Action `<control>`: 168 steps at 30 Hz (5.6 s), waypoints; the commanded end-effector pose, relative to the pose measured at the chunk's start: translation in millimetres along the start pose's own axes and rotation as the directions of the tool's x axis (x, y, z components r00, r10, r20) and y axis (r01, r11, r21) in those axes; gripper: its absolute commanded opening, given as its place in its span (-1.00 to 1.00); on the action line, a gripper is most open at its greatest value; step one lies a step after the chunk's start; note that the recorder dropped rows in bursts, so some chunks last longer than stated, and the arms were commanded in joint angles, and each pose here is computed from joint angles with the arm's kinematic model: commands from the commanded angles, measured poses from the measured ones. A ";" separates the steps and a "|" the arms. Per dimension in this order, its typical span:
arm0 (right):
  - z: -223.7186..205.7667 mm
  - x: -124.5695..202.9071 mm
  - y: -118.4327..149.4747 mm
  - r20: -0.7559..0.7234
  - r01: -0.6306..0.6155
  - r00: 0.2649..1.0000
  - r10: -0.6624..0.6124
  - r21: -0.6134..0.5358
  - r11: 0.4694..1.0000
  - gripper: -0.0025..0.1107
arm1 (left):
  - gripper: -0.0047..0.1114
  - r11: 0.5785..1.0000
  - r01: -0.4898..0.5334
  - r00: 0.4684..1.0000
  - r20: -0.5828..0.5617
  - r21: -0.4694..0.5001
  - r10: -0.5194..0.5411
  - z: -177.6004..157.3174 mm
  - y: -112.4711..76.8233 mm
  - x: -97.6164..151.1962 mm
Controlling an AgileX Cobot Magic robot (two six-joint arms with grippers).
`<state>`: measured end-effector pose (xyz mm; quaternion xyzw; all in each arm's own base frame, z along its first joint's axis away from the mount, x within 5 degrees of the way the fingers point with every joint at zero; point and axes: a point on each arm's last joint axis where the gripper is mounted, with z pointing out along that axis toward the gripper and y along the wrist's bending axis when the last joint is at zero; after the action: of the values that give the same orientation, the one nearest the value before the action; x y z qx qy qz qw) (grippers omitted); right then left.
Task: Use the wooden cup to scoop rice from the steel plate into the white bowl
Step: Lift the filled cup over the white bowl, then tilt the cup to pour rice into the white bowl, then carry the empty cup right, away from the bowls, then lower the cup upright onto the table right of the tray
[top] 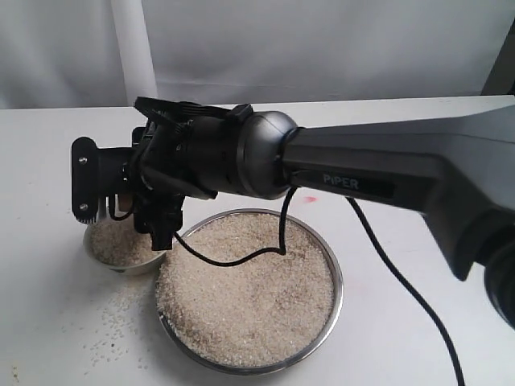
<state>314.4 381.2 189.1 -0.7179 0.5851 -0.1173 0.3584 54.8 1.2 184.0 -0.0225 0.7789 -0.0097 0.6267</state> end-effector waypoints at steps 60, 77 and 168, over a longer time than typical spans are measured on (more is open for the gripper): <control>-13.9 -32.6 -1.0 -0.308 0.759 0.648 -0.696 0.191 0.622 -0.96 | -0.92 1.000 0.006 1.000 0.019 0.006 -0.006 -0.8 -0.5 -3.4; -15.2 -35.2 0.7 -0.311 0.755 0.653 -0.690 0.198 0.626 -0.96 | -0.92 1.000 0.006 1.000 0.019 0.006 -0.006 -0.8 -0.5 -3.4; -82.2 268.4 106.6 0.542 -0.935 0.300 0.785 0.331 0.129 -0.96 | -0.92 1.000 0.006 1.000 0.019 0.006 -0.006 -0.8 -0.5 -3.4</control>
<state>258.3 95.7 114.6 -0.0899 0.7760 0.0261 0.6238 54.8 1.2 184.0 -0.0225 0.7789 -0.0097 0.6267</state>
